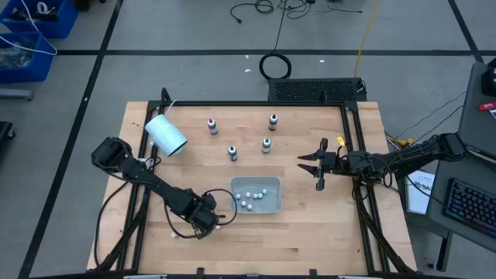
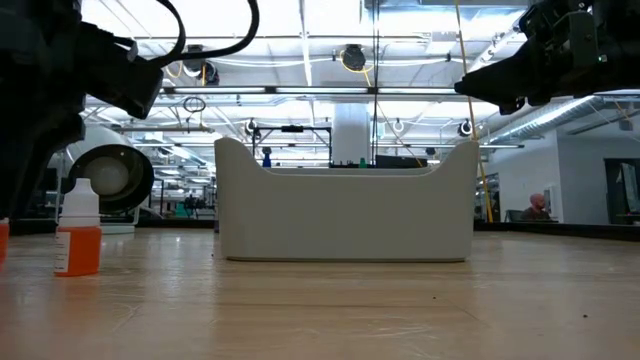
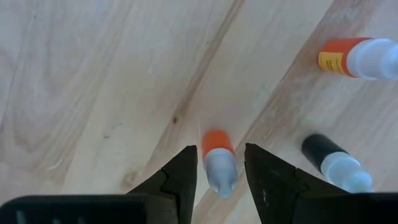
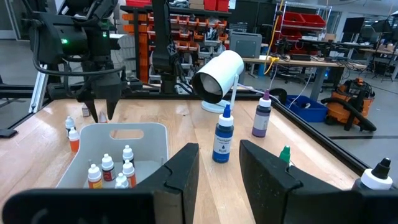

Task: Pick & Place food coloring
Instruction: Put the orange food coloring bottle into the bin

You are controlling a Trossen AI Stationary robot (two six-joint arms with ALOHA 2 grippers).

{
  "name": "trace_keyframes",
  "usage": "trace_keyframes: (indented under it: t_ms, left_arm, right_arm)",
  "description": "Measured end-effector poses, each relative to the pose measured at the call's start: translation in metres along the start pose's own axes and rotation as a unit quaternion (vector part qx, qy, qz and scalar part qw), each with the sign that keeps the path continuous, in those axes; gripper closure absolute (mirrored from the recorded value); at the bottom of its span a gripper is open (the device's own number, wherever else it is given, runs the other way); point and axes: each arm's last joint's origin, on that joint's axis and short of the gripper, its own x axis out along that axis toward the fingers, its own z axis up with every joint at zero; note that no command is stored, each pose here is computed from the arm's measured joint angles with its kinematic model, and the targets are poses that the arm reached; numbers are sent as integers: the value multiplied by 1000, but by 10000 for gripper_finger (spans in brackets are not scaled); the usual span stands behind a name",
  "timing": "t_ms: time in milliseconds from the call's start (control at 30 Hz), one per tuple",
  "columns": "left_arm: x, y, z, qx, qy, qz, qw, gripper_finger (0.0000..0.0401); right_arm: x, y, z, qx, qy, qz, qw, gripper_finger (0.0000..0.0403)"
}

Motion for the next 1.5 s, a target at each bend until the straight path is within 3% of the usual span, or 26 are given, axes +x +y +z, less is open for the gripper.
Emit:
trace_keyframes:
  t_ms: [700,1033,1500]
  left_arm:
    - [0,0,-1,10,5,-1,1000,266]
    - [0,0,-1,14,8,-5,1000,344]
    - [-3,1,2,39,8,0,999,347]
  right_arm:
    - [0,0,0,0,0,0,1000,298]
    - [0,0,0,0,1,0,1000,298]
    - [0,0,0,0,0,0,1000,298]
